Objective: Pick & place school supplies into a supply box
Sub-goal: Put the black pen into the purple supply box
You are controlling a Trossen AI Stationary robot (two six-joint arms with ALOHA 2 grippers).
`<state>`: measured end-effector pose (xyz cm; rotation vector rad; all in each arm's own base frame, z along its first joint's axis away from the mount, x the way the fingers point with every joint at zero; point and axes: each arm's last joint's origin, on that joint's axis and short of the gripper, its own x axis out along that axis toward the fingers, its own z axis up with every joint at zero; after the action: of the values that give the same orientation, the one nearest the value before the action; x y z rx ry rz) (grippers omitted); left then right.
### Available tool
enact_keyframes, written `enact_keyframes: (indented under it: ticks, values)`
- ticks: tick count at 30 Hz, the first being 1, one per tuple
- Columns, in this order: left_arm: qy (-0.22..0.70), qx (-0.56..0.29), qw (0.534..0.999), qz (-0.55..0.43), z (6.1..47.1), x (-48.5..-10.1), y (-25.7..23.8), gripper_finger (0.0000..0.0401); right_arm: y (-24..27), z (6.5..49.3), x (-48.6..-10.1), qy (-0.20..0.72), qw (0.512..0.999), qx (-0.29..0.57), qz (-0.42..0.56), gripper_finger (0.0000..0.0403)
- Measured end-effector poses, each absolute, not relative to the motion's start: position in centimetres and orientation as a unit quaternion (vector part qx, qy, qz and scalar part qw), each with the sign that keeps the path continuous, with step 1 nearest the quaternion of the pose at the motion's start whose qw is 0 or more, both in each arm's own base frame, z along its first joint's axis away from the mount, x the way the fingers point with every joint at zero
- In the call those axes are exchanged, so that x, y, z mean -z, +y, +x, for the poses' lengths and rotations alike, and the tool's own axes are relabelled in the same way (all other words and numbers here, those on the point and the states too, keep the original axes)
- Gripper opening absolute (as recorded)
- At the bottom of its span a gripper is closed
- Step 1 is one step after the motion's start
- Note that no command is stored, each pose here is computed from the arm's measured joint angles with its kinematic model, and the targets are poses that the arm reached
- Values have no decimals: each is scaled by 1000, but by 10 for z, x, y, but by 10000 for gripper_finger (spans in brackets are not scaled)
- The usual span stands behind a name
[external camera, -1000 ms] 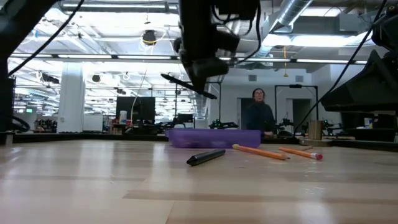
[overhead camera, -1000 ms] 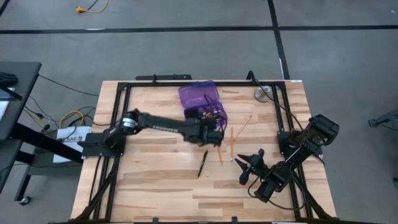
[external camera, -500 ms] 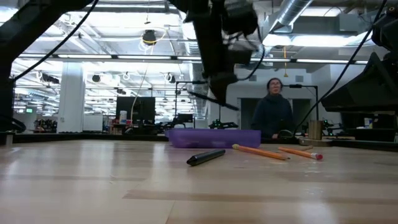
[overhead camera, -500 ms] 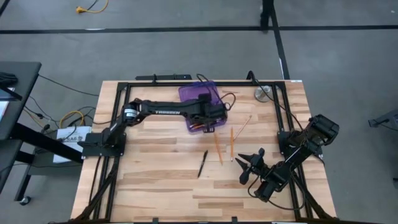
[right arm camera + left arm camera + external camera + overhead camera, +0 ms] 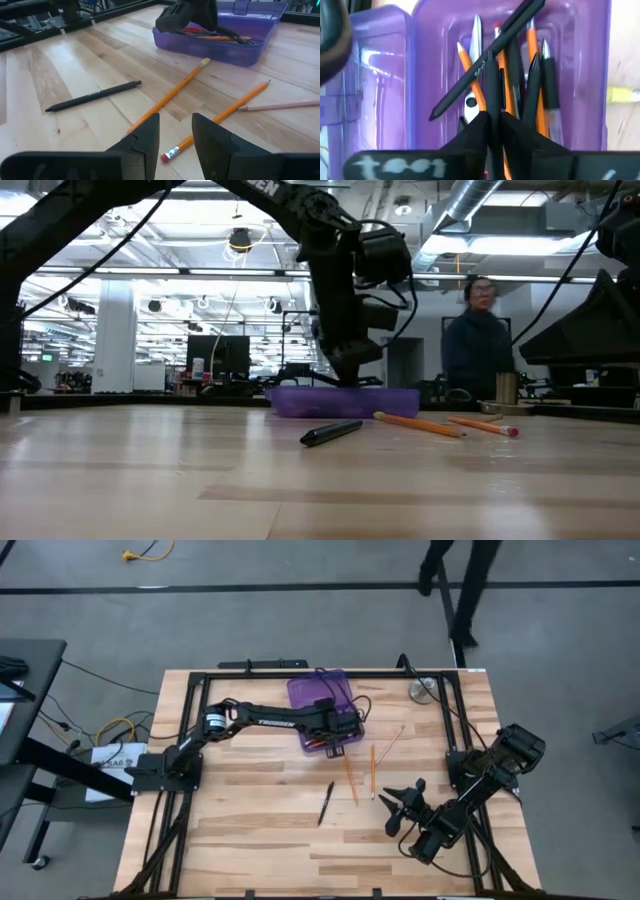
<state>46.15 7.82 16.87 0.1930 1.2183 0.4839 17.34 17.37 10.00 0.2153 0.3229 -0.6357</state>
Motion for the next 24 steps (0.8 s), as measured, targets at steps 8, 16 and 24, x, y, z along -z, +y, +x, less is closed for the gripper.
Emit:
enact_keyframes:
  ticks: [8,16,24]
  values:
    - [554,-238,794,74,463,-169,76,119,174,173,-99,169,930,308,111,107]
    - [561,-281,778,-3,453,-181,56,175,174,173,-99,169,930,308,110,107]
    - [479,-367,792,-90,435,-225,-17,178,178,170,-99,170,932,298,113,107]
